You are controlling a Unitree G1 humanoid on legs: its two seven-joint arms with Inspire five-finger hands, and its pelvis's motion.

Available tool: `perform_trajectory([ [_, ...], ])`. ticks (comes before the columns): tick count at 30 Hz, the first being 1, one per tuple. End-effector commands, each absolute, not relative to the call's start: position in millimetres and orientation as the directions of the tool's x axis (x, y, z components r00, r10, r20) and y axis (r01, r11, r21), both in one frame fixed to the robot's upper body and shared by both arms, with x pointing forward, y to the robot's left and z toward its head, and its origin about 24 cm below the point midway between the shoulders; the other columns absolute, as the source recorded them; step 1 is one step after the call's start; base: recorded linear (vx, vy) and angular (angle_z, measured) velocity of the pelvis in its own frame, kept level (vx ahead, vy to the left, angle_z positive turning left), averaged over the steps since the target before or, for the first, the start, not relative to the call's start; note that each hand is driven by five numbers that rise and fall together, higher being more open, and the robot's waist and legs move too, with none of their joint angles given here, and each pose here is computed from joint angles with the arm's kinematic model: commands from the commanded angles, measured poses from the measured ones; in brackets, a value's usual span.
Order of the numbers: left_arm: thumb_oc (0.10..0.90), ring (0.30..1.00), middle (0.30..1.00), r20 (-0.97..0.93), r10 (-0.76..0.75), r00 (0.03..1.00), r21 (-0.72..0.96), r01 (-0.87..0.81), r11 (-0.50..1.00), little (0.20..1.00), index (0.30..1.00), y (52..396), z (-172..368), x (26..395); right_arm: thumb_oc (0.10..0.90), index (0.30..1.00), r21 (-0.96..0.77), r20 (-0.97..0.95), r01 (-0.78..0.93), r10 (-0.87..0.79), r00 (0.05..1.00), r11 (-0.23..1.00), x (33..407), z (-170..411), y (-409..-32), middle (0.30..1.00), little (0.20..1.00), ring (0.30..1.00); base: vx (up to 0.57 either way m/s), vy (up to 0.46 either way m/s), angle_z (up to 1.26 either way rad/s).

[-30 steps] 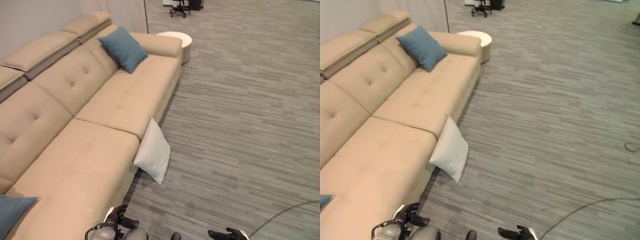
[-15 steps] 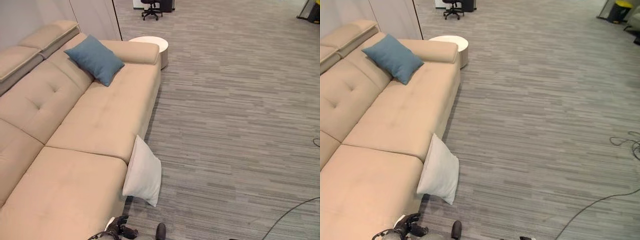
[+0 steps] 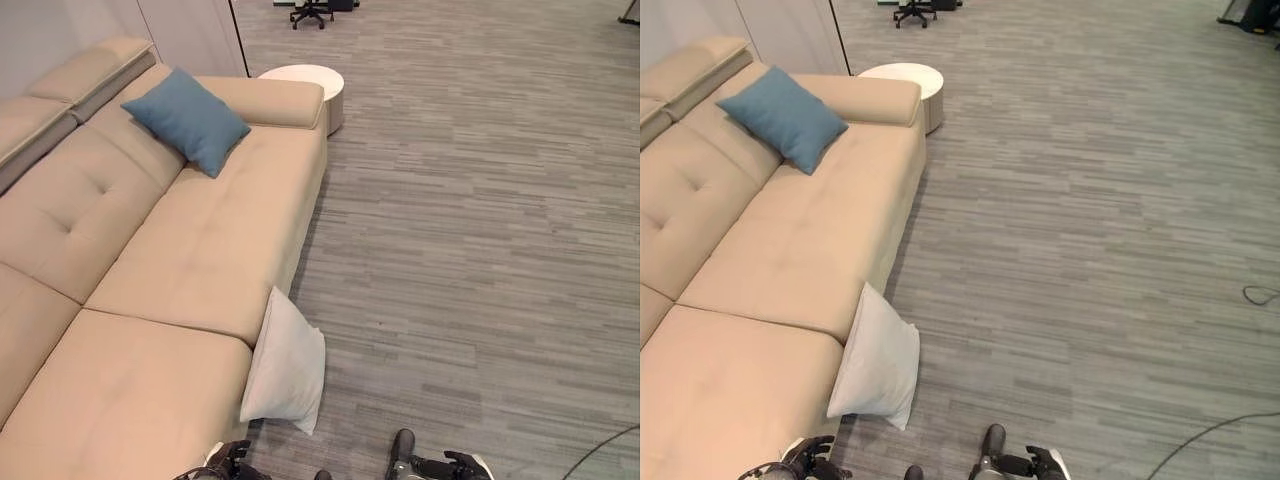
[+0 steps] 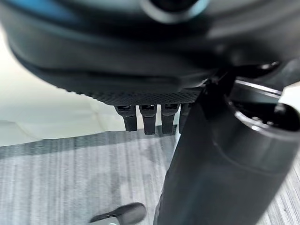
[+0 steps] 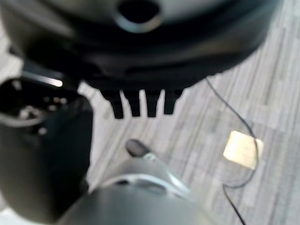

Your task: Pick up all the scattered cushions and arrange them neatly on the sofa.

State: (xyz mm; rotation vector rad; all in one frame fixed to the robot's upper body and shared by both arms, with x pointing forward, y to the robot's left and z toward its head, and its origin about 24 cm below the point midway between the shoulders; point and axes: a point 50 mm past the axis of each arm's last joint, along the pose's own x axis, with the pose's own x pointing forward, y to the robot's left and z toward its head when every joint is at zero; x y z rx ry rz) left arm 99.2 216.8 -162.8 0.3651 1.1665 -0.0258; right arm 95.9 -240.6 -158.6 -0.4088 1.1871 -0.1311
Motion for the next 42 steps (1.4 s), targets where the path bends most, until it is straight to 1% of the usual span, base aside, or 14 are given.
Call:
perform_trajectory([
  [1,0.800,0.900,0.900,-0.868,0.142,0.476,0.268,0.209,0.940,0.900,0.900,207,-158,122,0.800,0.900,-0.445,-0.844,-0.151,-0.358,0.399,0.882,98,-151,-265,0.900,0.900,0.900,0.18,-0.442,0.17],
  [2,0.800,0.900,0.900,-0.859,0.124,0.497,0.264,0.222,0.939,0.900,0.900,202,-156,130,0.800,0.900,-0.448,-0.839,-0.147,-0.358,0.409,0.882,102,-150,-265,0.900,0.900,0.900,0.10,-0.333,0.17],
  [5,0.800,0.900,0.900,-0.847,0.109,0.521,0.259,0.225,0.939,0.900,0.900,197,-154,137,0.800,0.900,-0.454,-0.830,-0.121,-0.369,0.417,0.883,105,-148,-268,0.900,0.900,0.900,0.03,-0.311,0.27],
  [9,0.800,0.900,0.900,-0.855,0.094,0.511,0.247,0.240,0.939,0.900,0.900,194,-156,133,0.800,0.900,-0.474,-0.829,-0.109,-0.400,0.391,0.874,94,-147,-278,0.900,0.900,0.900,0.16,-0.181,0.19],
  [13,0.800,0.900,0.900,-0.853,0.091,0.514,0.251,0.251,0.935,0.900,0.900,196,-155,134,0.800,0.900,-0.475,-0.830,-0.101,-0.407,0.380,0.874,89,-148,-279,0.900,0.900,0.900,0.17,-0.058,0.46],
  [16,0.800,0.900,0.900,-0.855,0.093,0.510,0.243,0.237,0.940,0.900,0.900,197,-155,132,0.800,0.900,-0.469,-0.832,-0.090,-0.406,0.377,0.878,88,-149,-277,0.900,0.900,0.900,0.18,-0.007,0.27],
  [20,0.800,0.900,0.900,-0.873,0.101,0.478,0.229,0.218,0.949,0.900,0.900,201,-159,121,0.800,0.900,-0.455,-0.845,-0.128,-0.382,0.373,0.881,84,-152,-271,0.900,0.900,0.900,0.19,0.068,0.13],
  [23,0.800,0.900,0.900,-0.873,0.093,0.479,0.229,0.233,0.945,0.900,0.900,202,-158,122,0.800,0.900,-0.446,-0.853,-0.150,-0.369,0.370,0.882,82,-153,-268,0.900,0.900,0.900,0.16,0.083,0.15],
  [26,0.800,0.900,0.900,-0.860,0.093,0.501,0.245,0.247,0.938,0.900,0.900,205,-155,131,0.800,0.900,-0.442,-0.851,-0.164,-0.354,0.387,0.882,88,-152,-266,0.900,0.900,0.900,0.10,0.119,0.40],
  [28,0.800,0.900,0.900,-0.845,0.100,0.526,0.267,0.252,0.930,0.900,0.900,209,-150,141,0.800,0.900,-0.440,-0.843,-0.162,-0.344,0.414,0.884,96,-151,-262,0.900,0.900,0.900,0.08,0.058,1.20],
  [32,0.800,0.900,0.900,-0.838,0.110,0.535,0.283,0.254,0.925,0.900,0.900,211,-149,143,0.800,0.900,-0.429,-0.841,-0.152,-0.333,0.427,0.890,99,-152,-258,0.900,0.900,0.900,0.13,-0.062,1.45],
  [36,0.800,0.900,0.900,-0.857,0.109,0.503,0.279,0.275,0.920,0.900,0.900,209,-154,133,0.800,0.900,-0.406,-0.850,-0.124,-0.324,0.416,0.906,96,-153,-255,0.900,0.900,0.900,0.18,-0.120,1.35],
  [42,0.800,0.900,0.900,-0.866,0.116,0.486,0.283,0.284,0.916,0.900,0.900,211,-156,127,0.800,0.900,-0.397,-0.855,-0.134,-0.313,0.413,0.908,94,-154,-253,0.900,0.900,0.900,0.10,-0.099,1.23],
])
